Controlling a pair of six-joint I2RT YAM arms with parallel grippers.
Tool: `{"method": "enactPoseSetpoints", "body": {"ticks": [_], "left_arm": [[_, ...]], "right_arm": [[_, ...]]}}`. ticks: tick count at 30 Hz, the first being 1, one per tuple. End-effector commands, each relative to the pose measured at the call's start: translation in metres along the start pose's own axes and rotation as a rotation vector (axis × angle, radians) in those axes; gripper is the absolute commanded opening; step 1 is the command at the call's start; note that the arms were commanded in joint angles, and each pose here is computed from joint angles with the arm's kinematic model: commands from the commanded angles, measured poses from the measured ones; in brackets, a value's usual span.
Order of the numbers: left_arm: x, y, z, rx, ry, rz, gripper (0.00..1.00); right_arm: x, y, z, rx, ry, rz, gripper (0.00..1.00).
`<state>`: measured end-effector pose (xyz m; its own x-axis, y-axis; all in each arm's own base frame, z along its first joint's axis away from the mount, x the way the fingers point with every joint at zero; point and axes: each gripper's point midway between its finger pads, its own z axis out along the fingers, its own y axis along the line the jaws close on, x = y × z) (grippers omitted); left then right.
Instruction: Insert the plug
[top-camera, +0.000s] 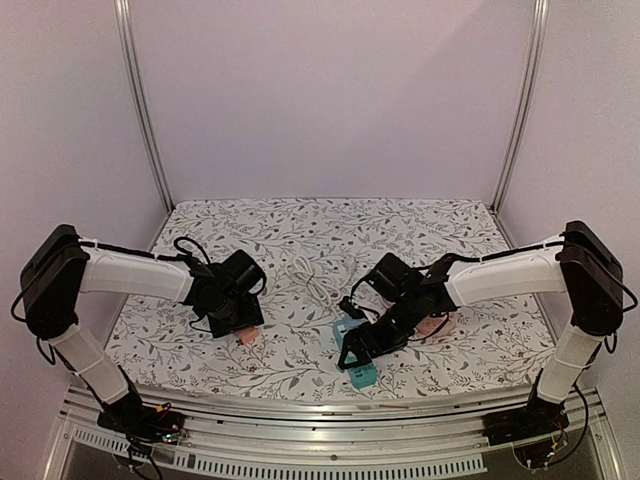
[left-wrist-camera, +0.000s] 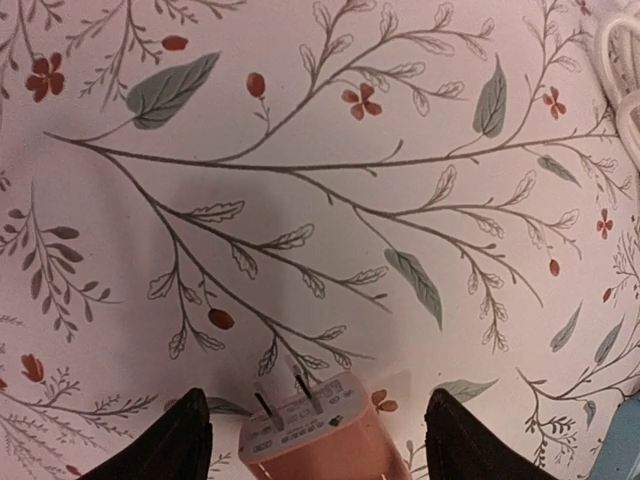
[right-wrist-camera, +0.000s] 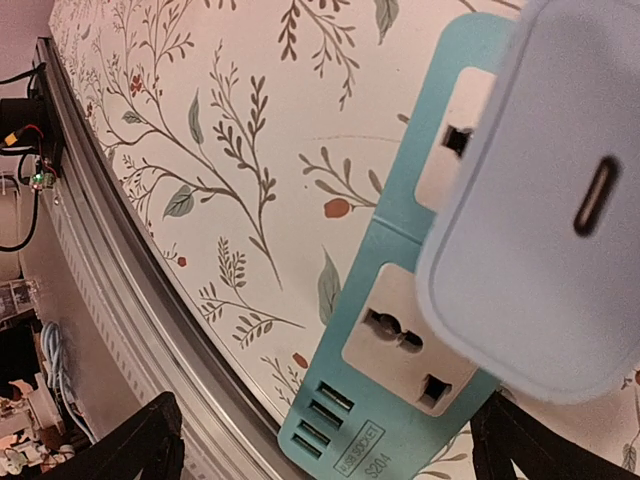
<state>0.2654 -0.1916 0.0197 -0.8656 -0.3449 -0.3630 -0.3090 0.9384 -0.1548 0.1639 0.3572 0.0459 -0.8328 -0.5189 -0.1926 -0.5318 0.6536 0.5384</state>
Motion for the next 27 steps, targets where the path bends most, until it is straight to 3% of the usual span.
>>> {"method": "enactPoseSetpoints", "body": {"ticks": [1,12,16,27], "left_arm": [[0.000,-0.007,0.001,-0.005,0.049,0.004,0.72],[0.009,-0.003,0.001,-0.042,0.103,0.020,0.64],[0.009,-0.012,0.001,-0.012,0.107,0.052,0.54],[0.011,-0.016,0.007,0.000,0.110,0.072,0.45]], "right_arm": [[-0.003,0.015,-0.014,-0.032,-0.047,-0.052,0.99],[-0.003,0.014,-0.026,-0.003,-0.085,-0.070,0.99],[-0.002,0.013,-0.027,0.003,-0.090,-0.072,0.99],[-0.003,0.011,-0.027,0.016,-0.094,-0.071,0.99]]}}
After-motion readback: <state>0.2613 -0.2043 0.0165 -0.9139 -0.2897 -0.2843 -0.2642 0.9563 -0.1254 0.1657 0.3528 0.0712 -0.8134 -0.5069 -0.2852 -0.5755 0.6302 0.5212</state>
